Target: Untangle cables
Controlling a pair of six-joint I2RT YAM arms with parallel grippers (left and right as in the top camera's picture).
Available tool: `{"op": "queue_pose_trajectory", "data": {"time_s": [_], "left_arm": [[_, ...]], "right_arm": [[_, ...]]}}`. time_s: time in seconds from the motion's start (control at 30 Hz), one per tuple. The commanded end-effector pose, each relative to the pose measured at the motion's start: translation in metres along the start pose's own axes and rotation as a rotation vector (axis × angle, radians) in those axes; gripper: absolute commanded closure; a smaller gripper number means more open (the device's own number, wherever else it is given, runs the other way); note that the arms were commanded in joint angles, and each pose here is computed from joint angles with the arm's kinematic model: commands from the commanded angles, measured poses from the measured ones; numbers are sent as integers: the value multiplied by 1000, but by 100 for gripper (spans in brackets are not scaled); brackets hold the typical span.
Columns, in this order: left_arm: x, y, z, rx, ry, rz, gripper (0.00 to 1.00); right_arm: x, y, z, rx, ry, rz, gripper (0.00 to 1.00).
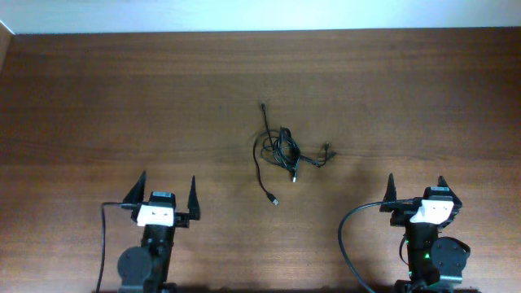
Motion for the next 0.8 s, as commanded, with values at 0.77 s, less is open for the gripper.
{"op": "queue_pose_trajectory", "data": {"time_s": [0.77], "left_arm": [[176,-10,-80,-310,-267,591,1]], "right_arm": [[-2,0,-1,-11,7,7,1]]}}
Point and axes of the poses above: each gripper's point midway between its finger pads, its own y axis out along the fingers, its own z axis along the line the jaws close on, x = y × z, the point moved 3 cm from there along -y, back along the fingers, and after that the axes turned 14 degrees about -y, right-handed, at the moved point
